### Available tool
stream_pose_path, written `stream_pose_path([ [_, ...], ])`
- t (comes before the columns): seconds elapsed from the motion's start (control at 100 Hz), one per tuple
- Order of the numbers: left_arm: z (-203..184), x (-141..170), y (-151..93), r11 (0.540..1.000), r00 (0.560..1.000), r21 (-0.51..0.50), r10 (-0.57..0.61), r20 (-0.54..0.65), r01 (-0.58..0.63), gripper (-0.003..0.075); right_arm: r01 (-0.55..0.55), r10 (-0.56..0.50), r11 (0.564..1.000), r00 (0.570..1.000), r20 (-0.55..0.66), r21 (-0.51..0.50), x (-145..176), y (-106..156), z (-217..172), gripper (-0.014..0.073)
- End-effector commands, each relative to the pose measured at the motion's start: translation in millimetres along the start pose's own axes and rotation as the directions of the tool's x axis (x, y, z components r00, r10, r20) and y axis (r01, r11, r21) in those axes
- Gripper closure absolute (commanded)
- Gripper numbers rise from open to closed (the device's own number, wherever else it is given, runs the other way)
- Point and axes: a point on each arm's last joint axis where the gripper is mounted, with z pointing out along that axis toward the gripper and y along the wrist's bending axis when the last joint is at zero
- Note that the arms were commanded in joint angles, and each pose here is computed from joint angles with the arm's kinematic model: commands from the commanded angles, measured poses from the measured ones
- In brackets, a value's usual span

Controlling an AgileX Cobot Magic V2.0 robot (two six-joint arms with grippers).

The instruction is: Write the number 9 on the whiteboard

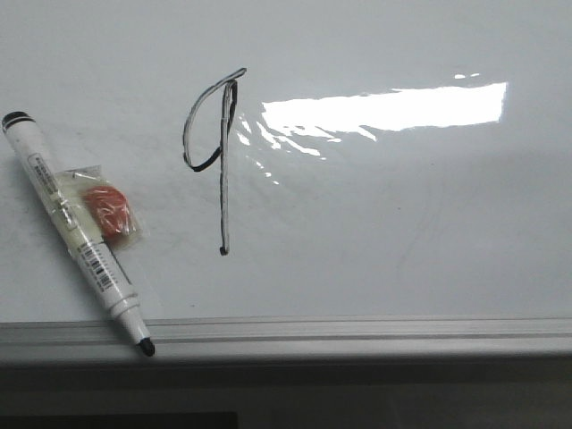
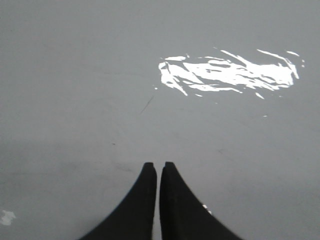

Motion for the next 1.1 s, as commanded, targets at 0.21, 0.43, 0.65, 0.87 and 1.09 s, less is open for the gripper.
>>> stream_pose_path([
  [0.21,-1.0,22.3,4.0,0.998,0.991,-0.029,0.049,-0.125,-0.053,0.0741,0.019,-0.019,1.000,0.996,0.091,0.005,-14.6,0.0,-0.7,0.0658],
  [0.43,-1.8,27.6,4.2,0.999,0.983,-0.030,0.036,-0.182,-0.043,0.0741,0.019,-0.019,1.000,0.996,0.091,0.005,-14.6,0.0,-0.7,0.0659],
  [0.65,-1.8,27.4,4.2,0.999,0.983,-0.030,0.036,-0.181,-0.043,0.0741,0.019,-0.019,1.000,0.996,0.091,0.005,-14.6,0.0,-0.7,0.0659],
  [0.87,-1.8,27.4,4.2,0.999,0.983,-0.030,0.036,-0.181,-0.043,0.0741,0.019,-0.019,1.000,0.996,0.091,0.005,-14.6,0.0,-0.7,0.0659],
  [1.09,-1.8,27.4,4.2,0.999,0.983,-0.030,0.036,-0.181,-0.043,0.0741,0.019,-0.019,1.000,0.996,0.091,0.005,-14.6,0.0,-0.7,0.0659],
])
